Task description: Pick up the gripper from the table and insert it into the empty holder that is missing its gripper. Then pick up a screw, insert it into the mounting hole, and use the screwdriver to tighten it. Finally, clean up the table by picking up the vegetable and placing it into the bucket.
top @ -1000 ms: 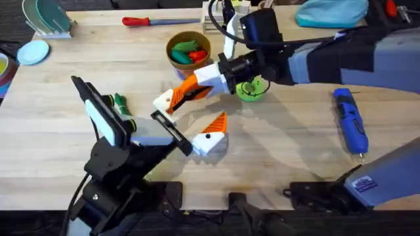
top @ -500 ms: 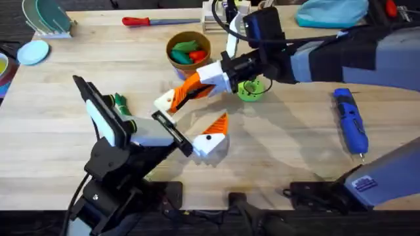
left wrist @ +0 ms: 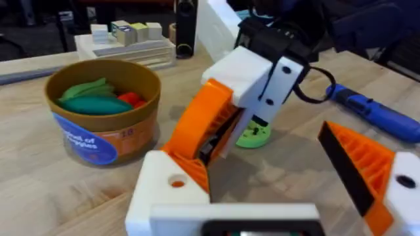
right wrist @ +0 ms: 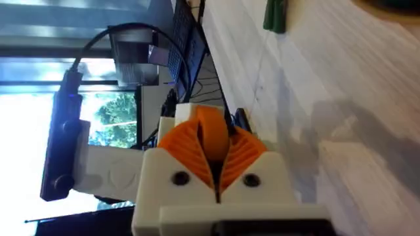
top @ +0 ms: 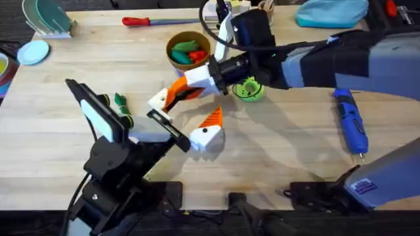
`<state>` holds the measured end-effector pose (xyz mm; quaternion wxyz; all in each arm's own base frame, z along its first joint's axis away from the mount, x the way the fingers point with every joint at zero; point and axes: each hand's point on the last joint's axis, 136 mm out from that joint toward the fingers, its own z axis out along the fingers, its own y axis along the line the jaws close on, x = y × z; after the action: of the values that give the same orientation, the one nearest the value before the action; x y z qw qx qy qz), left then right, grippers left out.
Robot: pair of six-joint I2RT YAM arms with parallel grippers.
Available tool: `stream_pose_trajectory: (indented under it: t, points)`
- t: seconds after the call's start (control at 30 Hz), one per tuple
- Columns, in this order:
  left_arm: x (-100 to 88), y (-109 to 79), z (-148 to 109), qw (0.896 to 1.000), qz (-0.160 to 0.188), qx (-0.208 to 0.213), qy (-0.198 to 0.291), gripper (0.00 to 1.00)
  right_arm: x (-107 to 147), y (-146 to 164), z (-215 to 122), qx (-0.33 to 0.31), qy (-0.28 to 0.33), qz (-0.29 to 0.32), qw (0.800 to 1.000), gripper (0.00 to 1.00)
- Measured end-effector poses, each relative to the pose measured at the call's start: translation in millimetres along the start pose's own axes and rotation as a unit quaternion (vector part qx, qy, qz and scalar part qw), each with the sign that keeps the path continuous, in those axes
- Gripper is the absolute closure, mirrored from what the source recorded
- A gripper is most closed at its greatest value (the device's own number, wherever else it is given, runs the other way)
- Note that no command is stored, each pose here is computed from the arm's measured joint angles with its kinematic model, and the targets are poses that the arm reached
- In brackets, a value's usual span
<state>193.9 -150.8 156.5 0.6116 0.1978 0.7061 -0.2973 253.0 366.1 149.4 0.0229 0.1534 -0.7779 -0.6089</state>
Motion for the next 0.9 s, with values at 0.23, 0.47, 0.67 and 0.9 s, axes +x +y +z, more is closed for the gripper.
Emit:
stream_pose_trajectory:
  t: [0.23, 0.47, 0.67, 0.9]
  points:
    - [-0.1, 5.7, -0.1, 1.0, -0.004, -0.016, -0.001, 0.008, -3.3, -0.1, 5.6, 0.01, -0.012, -0.009, 1.0, 0.994]
    - [-0.2, 6.1, -0.1, 1.0, -0.004, -0.017, -0.001, 0.008, -3.1, 0.0, 5.5, 0.01, -0.011, -0.011, 1.0, 0.991]
    - [-0.6, 4.3, -0.1, 1.0, 0.001, -0.012, -0.002, 0.008, -1.6, 1.0, 0.9, 0.001, -0.003, -0.011, 1.0, 0.817]
    - [-1.2, 1.7, -0.1, 1.0, 0.017, -0.006, -0.003, 0.008, -1.0, -3.3, -3.3, -0.004, 0.003, -0.007, 1.0, 0.516]
